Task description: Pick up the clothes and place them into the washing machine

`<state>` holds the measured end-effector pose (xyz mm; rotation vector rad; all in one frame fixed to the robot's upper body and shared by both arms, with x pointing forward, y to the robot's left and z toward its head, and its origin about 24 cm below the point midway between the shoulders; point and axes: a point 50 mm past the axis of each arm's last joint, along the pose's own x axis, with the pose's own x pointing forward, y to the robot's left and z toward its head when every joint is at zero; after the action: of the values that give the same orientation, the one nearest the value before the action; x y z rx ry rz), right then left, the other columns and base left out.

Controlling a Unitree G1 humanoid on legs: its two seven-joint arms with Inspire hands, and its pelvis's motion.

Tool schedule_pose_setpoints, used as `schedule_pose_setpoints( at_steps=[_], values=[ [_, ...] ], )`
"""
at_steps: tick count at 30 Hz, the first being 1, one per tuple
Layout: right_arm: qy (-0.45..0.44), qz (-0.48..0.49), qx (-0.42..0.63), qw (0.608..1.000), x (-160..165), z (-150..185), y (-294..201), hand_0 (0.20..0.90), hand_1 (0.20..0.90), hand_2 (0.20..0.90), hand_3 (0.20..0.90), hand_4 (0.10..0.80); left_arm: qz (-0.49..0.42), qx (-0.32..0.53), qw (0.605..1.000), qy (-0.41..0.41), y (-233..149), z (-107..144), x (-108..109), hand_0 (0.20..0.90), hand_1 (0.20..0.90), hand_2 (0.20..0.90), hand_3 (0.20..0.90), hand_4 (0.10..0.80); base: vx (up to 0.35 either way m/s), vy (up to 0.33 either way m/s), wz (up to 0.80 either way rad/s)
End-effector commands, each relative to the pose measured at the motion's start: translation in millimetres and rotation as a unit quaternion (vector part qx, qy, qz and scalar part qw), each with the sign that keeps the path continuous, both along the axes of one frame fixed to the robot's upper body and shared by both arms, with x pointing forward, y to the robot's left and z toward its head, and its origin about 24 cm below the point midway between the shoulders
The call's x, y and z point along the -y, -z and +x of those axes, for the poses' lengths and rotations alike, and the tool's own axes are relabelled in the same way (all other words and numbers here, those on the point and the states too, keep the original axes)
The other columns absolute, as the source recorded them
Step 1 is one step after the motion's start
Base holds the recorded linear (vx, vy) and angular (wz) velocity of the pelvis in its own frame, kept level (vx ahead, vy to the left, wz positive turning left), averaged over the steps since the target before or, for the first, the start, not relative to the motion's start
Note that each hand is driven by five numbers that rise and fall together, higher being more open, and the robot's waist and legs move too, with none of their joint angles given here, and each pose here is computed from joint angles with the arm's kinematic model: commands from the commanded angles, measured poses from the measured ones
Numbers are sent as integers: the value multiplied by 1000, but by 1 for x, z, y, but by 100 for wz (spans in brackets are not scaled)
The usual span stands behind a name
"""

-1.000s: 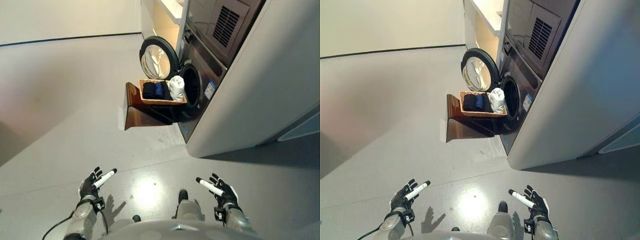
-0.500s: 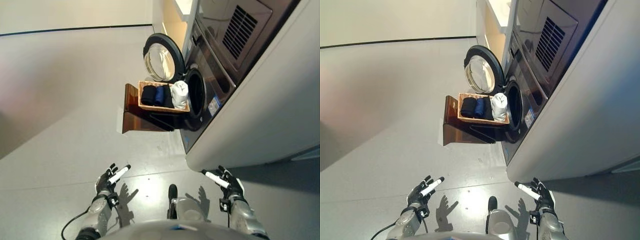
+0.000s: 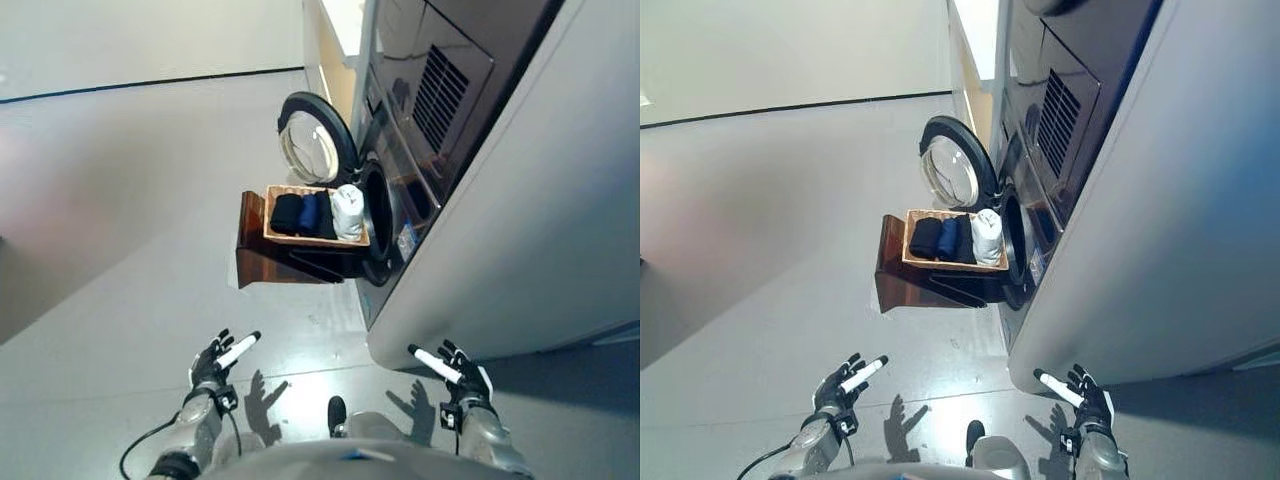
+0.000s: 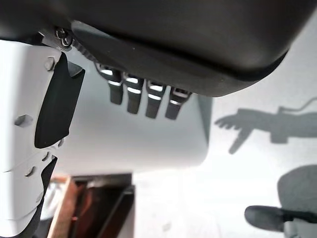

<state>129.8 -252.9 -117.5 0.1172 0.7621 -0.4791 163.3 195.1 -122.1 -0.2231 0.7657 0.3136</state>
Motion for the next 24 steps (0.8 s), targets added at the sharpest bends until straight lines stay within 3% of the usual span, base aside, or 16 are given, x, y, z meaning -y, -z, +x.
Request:
schedule_pose_setpoints(
  at_steps=[1,14,24],
  values=[
    [-1,-39,76,996,17,23,-24,900,900,900,900,800,28,96,995,-14,-28,33,-14,900,900,900,900,800,212,74,-43],
    [-26,-33,53,998,6,21,-16,900,900,900,900,800,21,80,996,-34,-20,19,-15,900,900,900,900,800,277,98,-61],
    [-44,-15,94,995,-13,50,-25,900,900,900,900,800,55,115,992,-17,-37,37,-29,900,900,900,900,800,180,211,-9]
  ],
)
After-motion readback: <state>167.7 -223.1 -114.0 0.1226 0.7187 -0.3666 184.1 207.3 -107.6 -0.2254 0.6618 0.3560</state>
